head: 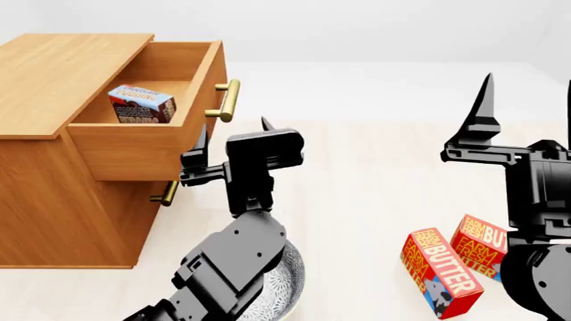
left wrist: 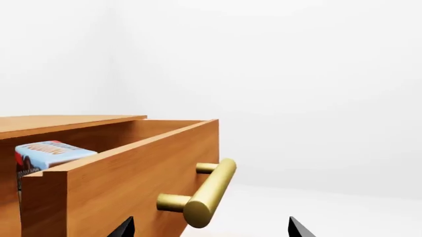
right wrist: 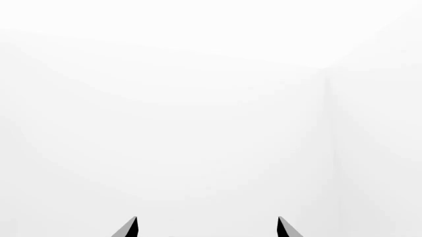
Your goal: Put the chocolate pudding in the top drawer of the cabinet and close it.
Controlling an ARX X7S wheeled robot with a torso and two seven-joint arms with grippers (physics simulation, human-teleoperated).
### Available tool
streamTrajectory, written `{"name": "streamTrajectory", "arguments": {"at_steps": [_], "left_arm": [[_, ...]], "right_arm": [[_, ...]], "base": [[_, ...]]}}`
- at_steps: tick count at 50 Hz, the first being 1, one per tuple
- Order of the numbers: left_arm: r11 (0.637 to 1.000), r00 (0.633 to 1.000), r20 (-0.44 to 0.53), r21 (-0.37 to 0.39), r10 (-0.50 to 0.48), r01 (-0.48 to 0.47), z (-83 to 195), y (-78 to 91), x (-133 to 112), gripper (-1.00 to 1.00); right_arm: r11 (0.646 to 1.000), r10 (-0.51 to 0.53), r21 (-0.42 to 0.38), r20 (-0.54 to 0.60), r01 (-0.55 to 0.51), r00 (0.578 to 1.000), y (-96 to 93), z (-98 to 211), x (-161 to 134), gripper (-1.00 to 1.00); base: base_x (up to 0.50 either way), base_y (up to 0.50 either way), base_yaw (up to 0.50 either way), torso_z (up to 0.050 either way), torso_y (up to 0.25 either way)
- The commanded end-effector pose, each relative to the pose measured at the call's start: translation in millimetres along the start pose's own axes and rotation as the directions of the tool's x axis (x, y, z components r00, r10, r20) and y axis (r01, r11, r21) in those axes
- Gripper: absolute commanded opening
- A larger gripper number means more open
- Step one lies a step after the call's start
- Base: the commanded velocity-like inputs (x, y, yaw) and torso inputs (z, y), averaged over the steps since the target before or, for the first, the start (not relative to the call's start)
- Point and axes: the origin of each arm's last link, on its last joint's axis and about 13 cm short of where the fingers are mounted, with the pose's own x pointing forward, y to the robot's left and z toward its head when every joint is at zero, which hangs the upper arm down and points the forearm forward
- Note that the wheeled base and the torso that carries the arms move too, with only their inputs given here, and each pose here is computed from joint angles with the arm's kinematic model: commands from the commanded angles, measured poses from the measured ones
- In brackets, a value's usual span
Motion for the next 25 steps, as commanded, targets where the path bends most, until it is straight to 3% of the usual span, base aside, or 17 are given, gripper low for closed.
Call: {"name": "streamTrajectory", "arguments": {"at_steps": [1,25], "left_arm": [[0.997,0.997,0.009,0.009,0.076,-0.076,2,7.3,9,1.00],[0.980,0.980,-0.002,0.007,0.198,-0.198,9,21.9,23,1.00]], "right_arm": [[1.000,0.002,-0.001,-0.003,-0.002,1.000,0.0,-1,0,1.00],[1.000,0.007,0.002,-0.004,-0.007,1.000,1.4,-2,1,1.00]], "base": [[0.00,0.00,0.00,0.000,0.000],[0.00,0.00,0.00,0.000,0.000]]}}
